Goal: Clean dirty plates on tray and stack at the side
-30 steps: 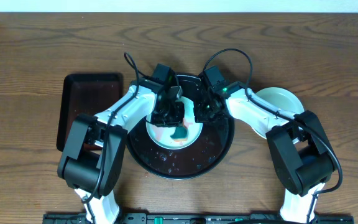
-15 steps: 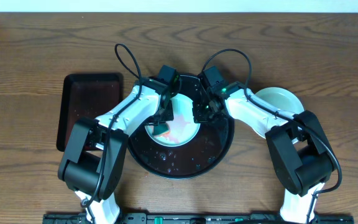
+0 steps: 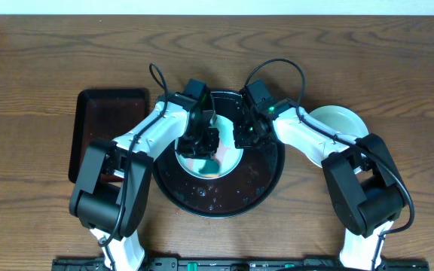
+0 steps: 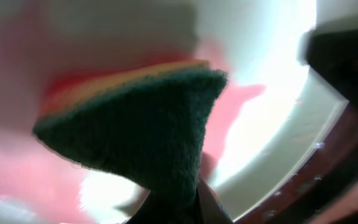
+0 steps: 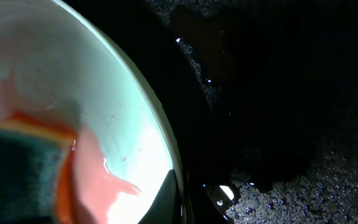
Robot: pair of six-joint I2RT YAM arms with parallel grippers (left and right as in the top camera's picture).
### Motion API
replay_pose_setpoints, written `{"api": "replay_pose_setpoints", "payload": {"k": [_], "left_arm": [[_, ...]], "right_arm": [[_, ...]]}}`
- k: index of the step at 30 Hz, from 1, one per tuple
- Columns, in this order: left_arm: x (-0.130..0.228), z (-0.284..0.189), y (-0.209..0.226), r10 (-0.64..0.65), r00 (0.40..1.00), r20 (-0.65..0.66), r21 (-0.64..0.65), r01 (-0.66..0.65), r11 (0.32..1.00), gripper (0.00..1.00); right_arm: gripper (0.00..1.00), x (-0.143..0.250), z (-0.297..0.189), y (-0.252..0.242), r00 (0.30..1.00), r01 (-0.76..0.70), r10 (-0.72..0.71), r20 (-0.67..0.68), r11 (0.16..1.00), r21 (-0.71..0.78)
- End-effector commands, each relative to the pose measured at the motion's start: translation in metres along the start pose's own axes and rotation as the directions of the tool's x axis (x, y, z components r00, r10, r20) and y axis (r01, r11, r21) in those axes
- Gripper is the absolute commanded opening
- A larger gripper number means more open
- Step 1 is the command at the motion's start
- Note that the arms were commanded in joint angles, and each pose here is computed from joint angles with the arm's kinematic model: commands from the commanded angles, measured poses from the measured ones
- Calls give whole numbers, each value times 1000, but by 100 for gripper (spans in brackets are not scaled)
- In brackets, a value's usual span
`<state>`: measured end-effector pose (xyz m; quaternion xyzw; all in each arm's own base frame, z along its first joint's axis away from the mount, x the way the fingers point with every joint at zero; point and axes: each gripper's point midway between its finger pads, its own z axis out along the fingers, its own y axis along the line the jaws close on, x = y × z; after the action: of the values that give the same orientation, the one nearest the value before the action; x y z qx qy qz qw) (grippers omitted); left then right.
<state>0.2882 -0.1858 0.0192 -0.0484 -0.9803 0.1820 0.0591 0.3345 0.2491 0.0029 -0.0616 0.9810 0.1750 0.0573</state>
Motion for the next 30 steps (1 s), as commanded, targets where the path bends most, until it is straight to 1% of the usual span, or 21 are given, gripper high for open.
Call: {"api": "replay_pose_setpoints", "payload": {"k": [1,3,5,8,13,15,17,21,25,30], "left_arm": [[-6,7,-23,83,996,17,124,-84,989,7],[-19,7,-20,81,994,70,94,-87,992,7],[-34,6,-8,55,990,133,18,-58,998,7],[-51,-1,18,-11,977,213,-125,39,991,7],[-58,-26,42,-58,964,259,-263,128,956,7],[-57,-51,57,-81,953,291,-354,186,917,7],[-56,-68,63,-81,950,302,-395,202,896,8],[-49,-91,61,-92,948,306,-401,216,890,7],[-37,-103,59,-106,949,296,-383,220,897,7],[-19,-113,63,-161,954,251,-347,244,906,8]], "right_arm": [[1,15,18,-21,998,-18,22,-53,996,82],[1,15,18,-21,998,-17,22,-53,997,82],[1,15,18,-21,998,-18,22,-53,996,82],[1,15,18,-21,998,-17,22,-53,996,82],[1,15,18,-21,998,-17,22,-53,996,82],[1,15,18,-21,998,-17,22,-53,996,82],[1,15,18,-21,998,-17,22,-53,996,82],[1,15,18,-21,998,-17,22,-53,997,82],[1,15,18,-20,998,-16,21,-53,997,80],[1,18,7,-11,997,38,-35,-65,999,39]]}}
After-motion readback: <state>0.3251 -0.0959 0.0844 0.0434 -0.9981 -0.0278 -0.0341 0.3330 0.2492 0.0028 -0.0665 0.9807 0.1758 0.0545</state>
